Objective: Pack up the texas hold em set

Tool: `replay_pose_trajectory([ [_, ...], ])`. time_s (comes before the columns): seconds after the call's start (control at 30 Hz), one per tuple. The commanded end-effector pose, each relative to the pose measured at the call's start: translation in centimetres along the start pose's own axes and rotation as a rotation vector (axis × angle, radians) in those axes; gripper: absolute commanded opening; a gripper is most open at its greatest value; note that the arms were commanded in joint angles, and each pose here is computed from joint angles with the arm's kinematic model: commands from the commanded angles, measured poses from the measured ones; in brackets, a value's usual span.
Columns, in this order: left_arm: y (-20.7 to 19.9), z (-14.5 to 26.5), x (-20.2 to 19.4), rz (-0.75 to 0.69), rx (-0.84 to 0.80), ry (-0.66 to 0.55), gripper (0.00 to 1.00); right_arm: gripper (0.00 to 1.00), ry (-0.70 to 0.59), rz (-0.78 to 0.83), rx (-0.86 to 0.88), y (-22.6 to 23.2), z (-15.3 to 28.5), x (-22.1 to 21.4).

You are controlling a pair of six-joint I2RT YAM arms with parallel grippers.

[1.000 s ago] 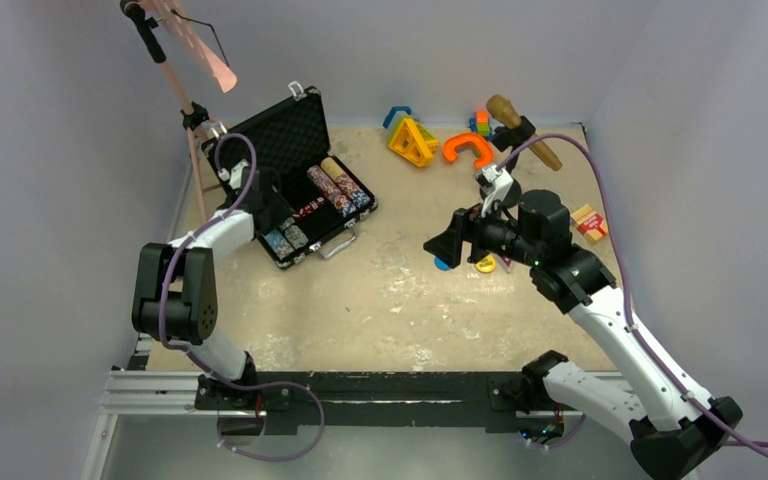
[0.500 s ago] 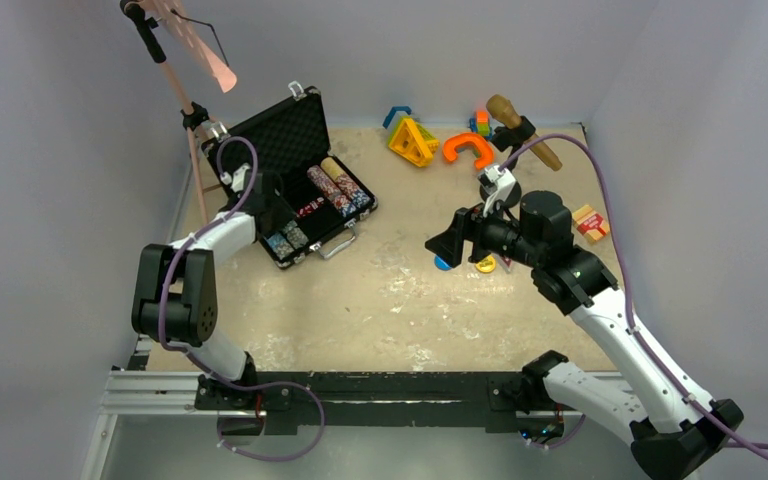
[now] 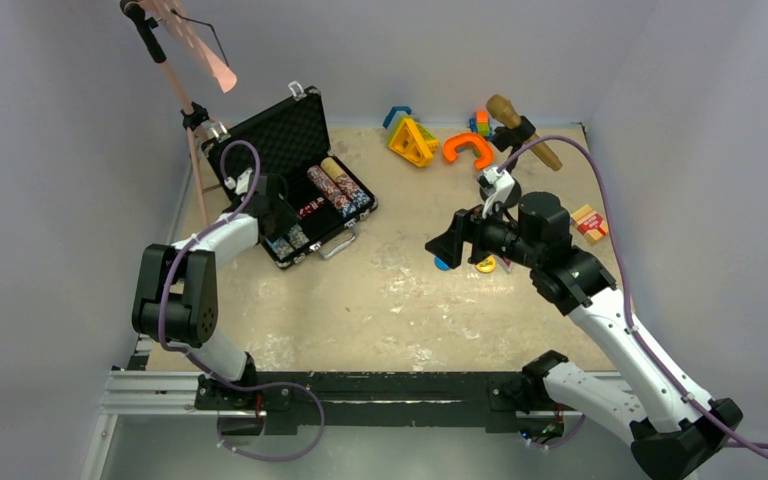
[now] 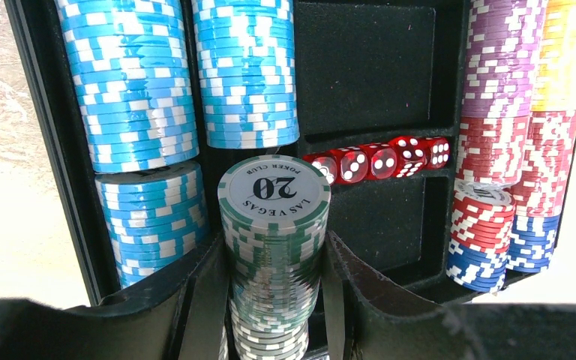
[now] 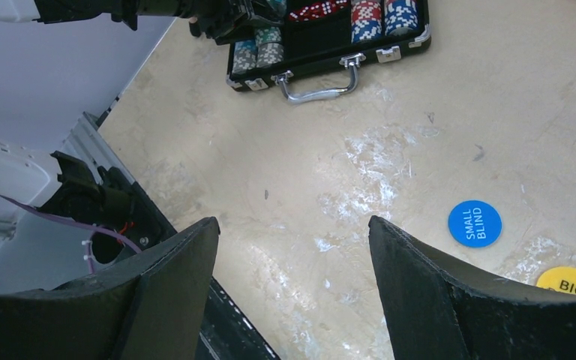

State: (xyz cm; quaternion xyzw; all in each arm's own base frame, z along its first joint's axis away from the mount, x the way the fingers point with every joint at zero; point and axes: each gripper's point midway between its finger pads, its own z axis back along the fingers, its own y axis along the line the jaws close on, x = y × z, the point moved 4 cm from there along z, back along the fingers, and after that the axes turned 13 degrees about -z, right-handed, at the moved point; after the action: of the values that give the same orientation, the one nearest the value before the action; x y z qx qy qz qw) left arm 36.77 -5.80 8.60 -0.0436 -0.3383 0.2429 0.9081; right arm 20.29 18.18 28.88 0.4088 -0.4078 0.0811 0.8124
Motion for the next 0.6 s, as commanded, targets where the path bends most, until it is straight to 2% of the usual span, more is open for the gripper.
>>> replay_pose_trajectory([
  [0.0,0.1,0.7,-0.1,0.018,0.01,0.011,0.0,0.77,-0.016,0.004,-0.006,0.1,0.3,0.2],
  [0.1,0.0,0.5,-0.2,0.021,0.011,0.025,0.02,0.77,-0.016,0.004,-0.01,0.0,0.3,0.2],
  [0.17,0.0,0.6,-0.3,0.026,0.015,0.031,0.13,0.77,-0.019,0.004,-0.012,0.0,0.4,0.2],
  [0.33,0.0,0.9,0.2,0.019,0.018,0.014,0.49,0.77,-0.018,0.005,-0.016,0.0,0.4,0.2],
  [0.5,-0.2,1.7,1.7,-0.013,0.021,-0.034,0.66,0.77,-0.015,0.004,-0.018,-0.1,0.4,0.1],
  [0.57,-0.3,2.0,2.3,-0.03,0.021,-0.054,0.69,0.77,-0.014,0.003,-0.02,-0.1,0.4,0.1],
])
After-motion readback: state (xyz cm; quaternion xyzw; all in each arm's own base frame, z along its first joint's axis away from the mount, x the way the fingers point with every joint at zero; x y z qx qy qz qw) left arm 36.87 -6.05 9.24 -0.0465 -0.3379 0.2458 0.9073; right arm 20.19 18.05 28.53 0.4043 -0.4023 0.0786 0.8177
